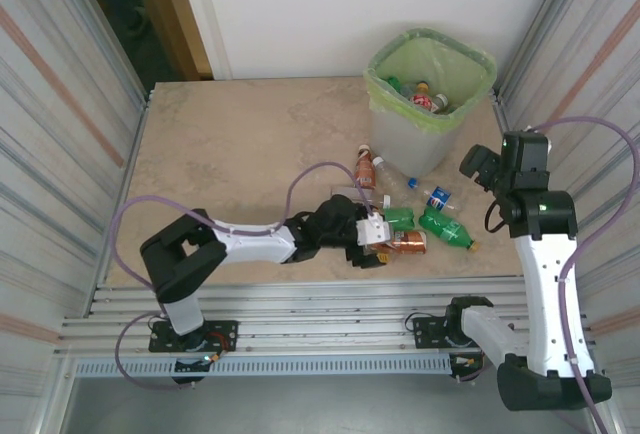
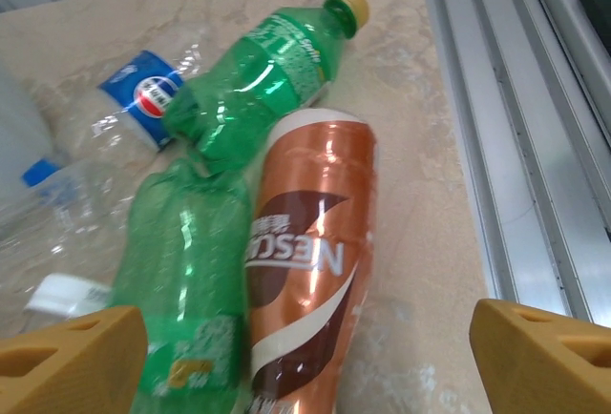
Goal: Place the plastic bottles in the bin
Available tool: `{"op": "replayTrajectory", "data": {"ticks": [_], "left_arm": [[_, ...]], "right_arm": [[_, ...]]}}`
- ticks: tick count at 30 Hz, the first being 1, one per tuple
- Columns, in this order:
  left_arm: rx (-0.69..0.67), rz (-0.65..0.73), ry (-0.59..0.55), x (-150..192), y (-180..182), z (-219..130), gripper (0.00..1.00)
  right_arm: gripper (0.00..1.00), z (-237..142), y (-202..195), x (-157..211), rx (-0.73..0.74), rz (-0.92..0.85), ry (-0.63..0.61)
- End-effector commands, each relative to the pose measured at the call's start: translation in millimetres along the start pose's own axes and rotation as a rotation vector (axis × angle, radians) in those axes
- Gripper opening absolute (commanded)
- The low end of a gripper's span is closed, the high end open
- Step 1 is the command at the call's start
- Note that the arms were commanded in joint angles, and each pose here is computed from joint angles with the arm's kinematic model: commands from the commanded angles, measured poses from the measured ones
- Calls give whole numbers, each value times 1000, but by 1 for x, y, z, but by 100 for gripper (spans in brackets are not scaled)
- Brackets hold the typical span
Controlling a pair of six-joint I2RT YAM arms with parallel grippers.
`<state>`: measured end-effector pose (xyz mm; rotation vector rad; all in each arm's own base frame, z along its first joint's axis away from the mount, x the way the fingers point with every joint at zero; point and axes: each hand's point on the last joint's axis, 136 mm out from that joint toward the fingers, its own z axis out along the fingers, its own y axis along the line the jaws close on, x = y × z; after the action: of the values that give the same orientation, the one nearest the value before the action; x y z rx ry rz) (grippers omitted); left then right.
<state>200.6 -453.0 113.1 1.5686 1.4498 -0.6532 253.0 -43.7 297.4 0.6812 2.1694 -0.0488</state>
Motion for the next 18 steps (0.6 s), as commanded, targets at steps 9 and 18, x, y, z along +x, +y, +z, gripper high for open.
{"op": "replayTrajectory", "data": {"ticks": [9,18], "left_arm": [[78,28,-35,-10,-8,39,78],[117,31,4,1,-14,58,74]], "right_arm": [[98,1,-15,22,32,63,29],[98,5,-13,24,29,67,39]]}}
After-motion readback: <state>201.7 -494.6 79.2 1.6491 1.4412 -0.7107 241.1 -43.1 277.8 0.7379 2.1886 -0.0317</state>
